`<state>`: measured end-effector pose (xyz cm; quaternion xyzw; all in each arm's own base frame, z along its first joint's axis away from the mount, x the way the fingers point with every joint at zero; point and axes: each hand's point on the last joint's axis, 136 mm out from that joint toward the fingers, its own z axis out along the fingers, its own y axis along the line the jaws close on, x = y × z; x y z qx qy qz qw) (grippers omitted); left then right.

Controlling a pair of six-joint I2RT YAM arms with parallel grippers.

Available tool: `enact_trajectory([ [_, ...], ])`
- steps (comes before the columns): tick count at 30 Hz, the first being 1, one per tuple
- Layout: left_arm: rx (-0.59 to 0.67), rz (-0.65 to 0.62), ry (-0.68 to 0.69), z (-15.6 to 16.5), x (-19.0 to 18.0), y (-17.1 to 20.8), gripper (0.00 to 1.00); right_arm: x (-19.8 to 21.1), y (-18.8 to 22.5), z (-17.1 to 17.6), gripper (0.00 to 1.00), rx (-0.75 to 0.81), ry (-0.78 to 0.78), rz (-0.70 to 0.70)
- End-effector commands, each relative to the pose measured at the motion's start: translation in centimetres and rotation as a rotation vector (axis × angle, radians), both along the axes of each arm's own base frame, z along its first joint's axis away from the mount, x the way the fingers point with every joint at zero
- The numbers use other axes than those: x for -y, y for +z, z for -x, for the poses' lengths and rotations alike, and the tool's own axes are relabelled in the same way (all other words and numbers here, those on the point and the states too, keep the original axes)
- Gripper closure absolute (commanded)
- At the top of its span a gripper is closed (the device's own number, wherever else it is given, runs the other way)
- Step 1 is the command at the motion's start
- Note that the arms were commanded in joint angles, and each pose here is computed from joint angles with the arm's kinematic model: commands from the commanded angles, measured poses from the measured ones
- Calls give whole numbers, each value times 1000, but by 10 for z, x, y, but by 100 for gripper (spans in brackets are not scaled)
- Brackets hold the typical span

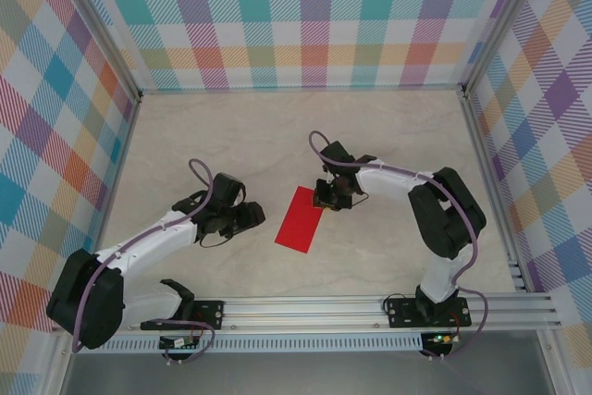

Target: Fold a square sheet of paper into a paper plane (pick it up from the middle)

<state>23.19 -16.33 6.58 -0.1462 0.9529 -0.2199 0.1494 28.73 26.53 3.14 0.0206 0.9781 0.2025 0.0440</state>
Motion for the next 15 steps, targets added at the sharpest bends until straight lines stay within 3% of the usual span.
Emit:
enact_trajectory([
  [1, -26, 146, -3, 2, 20, 3, 38, 1, -5, -4, 78, -15, -21, 51],
  [5, -42, 242, -15, 4, 34, 4, 37, -5, -9, -8, 78, -20, -3, 48],
  [15, -109, 295, -32, 10, 47, -5, 33, -19, -22, -20, 79, -25, 34, 35],
])
